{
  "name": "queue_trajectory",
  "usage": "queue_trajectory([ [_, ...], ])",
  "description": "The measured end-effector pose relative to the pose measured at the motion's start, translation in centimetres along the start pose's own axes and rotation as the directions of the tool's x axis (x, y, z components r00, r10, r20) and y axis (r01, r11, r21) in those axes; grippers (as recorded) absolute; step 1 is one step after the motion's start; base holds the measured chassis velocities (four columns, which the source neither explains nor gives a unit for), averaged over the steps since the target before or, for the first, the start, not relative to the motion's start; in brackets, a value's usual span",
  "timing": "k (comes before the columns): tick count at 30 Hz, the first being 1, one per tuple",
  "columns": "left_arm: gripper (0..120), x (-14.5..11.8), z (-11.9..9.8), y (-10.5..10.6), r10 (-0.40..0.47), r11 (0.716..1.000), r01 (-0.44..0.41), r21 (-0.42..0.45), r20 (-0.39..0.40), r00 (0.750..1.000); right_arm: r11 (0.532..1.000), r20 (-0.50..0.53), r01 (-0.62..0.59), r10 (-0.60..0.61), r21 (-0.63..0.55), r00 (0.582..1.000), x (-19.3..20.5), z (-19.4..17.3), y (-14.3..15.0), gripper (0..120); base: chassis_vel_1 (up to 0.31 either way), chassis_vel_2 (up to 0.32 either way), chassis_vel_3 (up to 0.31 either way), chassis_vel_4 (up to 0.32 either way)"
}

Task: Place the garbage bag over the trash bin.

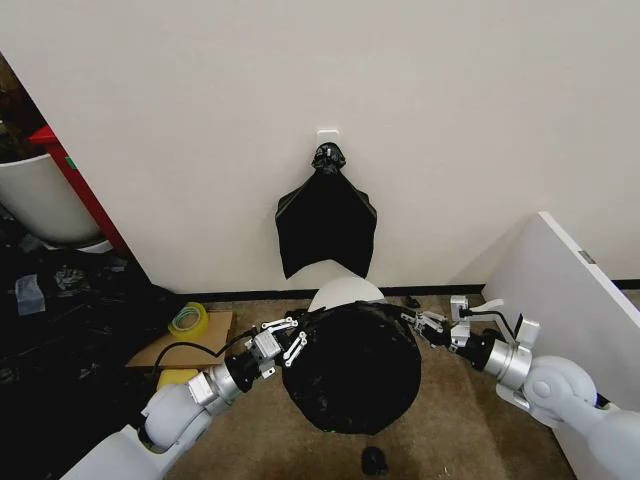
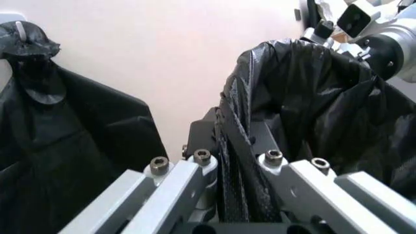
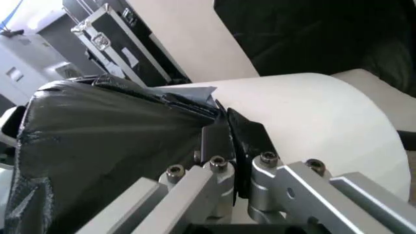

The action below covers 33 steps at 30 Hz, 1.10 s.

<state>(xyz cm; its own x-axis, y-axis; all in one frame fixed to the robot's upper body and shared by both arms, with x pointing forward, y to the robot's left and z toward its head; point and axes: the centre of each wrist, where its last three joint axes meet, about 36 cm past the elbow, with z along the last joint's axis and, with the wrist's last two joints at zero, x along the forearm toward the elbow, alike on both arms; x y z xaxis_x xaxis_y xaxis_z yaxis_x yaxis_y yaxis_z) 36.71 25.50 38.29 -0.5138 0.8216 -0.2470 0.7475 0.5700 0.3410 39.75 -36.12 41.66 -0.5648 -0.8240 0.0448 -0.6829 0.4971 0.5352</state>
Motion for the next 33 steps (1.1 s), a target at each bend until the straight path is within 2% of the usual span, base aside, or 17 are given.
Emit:
queue_trajectory([
  [8, 5, 0.1, 0.4, -0.2, -0.022, 1.000, 0.022, 0.017, -0.004, 1.000, 0.998, -0.001, -0.018, 0.018, 0.058, 1.000, 0.3, 0.2, -0.1, 1, 0.000, 0.000, 0.000, 0.000],
  [14, 5, 0.3, 0.6, -0.1, -0.029, 0.999, 0.030, 0.021, -0.012, 0.999, 0.995, 0.025, -0.053, 0.051, 0.079, 0.998, 0.7, 0.0, -0.3, 19, 0.000, 0.000, 0.000, 0.000],
  [15, 5, 0.3, 0.7, -0.1, -0.030, 0.999, 0.030, 0.021, -0.014, 0.999, 0.994, 0.030, -0.058, 0.056, 0.087, 0.998, 0.8, -0.1, -0.4, 28, 0.000, 0.000, 0.000, 0.000],
  [17, 5, 0.4, 0.7, -0.1, -0.030, 0.999, 0.031, 0.022, -0.015, 0.999, 0.994, 0.030, -0.061, 0.058, 0.092, 0.998, 0.8, -0.1, -0.5, 31, 0.000, 0.000, 0.000, 0.000],
  [19, 5, 0.4, 0.8, -0.1, -0.032, 0.999, 0.033, 0.023, -0.020, 0.999, 0.991, 0.029, -0.075, 0.073, 0.109, 0.997, 1.2, 0.0, -1.0, 43, 0.000, 0.000, 0.000, 0.000],
  [20, 5, 0.4, 0.8, -0.1, -0.032, 0.999, 0.033, 0.023, -0.020, 0.999, 0.991, 0.029, -0.075, 0.073, 0.109, 0.997, 1.2, 0.0, -1.0, 43, 0.000, 0.000, 0.000, 0.000],
  [21, 5, 0.5, 0.9, 0.0, -0.036, 0.999, 0.036, 0.025, -0.023, 0.999, 0.990, 0.031, -0.084, 0.081, 0.117, 0.996, 1.4, 0.0, -1.3, 48, 0.000, 0.000, 0.000, 0.000],
  [24, 5, 1.0, 1.4, -0.1, -0.129, 0.989, 0.133, 0.064, -0.071, 0.989, 0.979, 0.077, -0.152, 0.142, 0.134, 0.987, 1.9, -0.3, -1.8, 61, 0.000, 0.000, 0.000, 0.000],
  [25, 5, 1.0, 1.4, -0.1, -0.129, 0.989, 0.133, 0.064, -0.071, 0.989, 0.979, 0.077, -0.152, 0.142, 0.134, 0.987, 1.9, -0.3, -1.8, 61, 0.000, 0.000, 0.000, 0.000],
  [27, 5, 1.2, 1.5, -0.5, -0.205, 0.972, 0.215, 0.091, -0.107, 0.973, 0.958, 0.127, -0.225, 0.204, 0.178, 0.971, 1.3, -0.4, -0.9, 71, 0.000, 0.000, 0.000, 0.000],
  [28, 5, 1.2, 1.5, -0.5, -0.205, 0.972, 0.215, 0.091, -0.107, 0.973, 0.958, 0.127, -0.225, 0.204, 0.178, 0.971, 1.3, -0.4, -0.9, 71, 0.000, 0.000, 0.000, 0.000],
  [29, 5, 1.3, 1.7, -1.0, -0.265, 0.952, 0.281, 0.120, -0.134, 0.955, 0.933, 0.182, -0.294, 0.258, 0.210, 0.949, 0.0, -0.5, 1.1, 77, 0.000, 0.000, 0.000, 0.000],
  [31, 5, 1.1, 1.7, -1.7, -0.318, 0.925, 0.343, 0.163, -0.164, 0.934, 0.898, 0.230, -0.382, 0.333, 0.218, 0.914, -1.5, -0.8, 3.6, 88, 0.000, 0.000, 0.000, 0.000],
  [32, 5, 1.1, 1.7, -1.7, -0.318, 0.925, 0.343, 0.163, -0.164, 0.934, 0.898, 0.230, -0.382, 0.333, 0.218, 0.914, -1.5, -0.8, 3.6, 88, 0.000, 0.000, 0.000, 0.000],
  [33, 5, 0.9, 1.6, -2.0, -0.334, 0.913, 0.364, 0.183, -0.175, 0.926, 0.881, 0.246, -0.414, 0.359, 0.229, 0.900, -2.1, -0.9, 4.6, 89, 0.000, 0.000, 0.000, 0.000],
])
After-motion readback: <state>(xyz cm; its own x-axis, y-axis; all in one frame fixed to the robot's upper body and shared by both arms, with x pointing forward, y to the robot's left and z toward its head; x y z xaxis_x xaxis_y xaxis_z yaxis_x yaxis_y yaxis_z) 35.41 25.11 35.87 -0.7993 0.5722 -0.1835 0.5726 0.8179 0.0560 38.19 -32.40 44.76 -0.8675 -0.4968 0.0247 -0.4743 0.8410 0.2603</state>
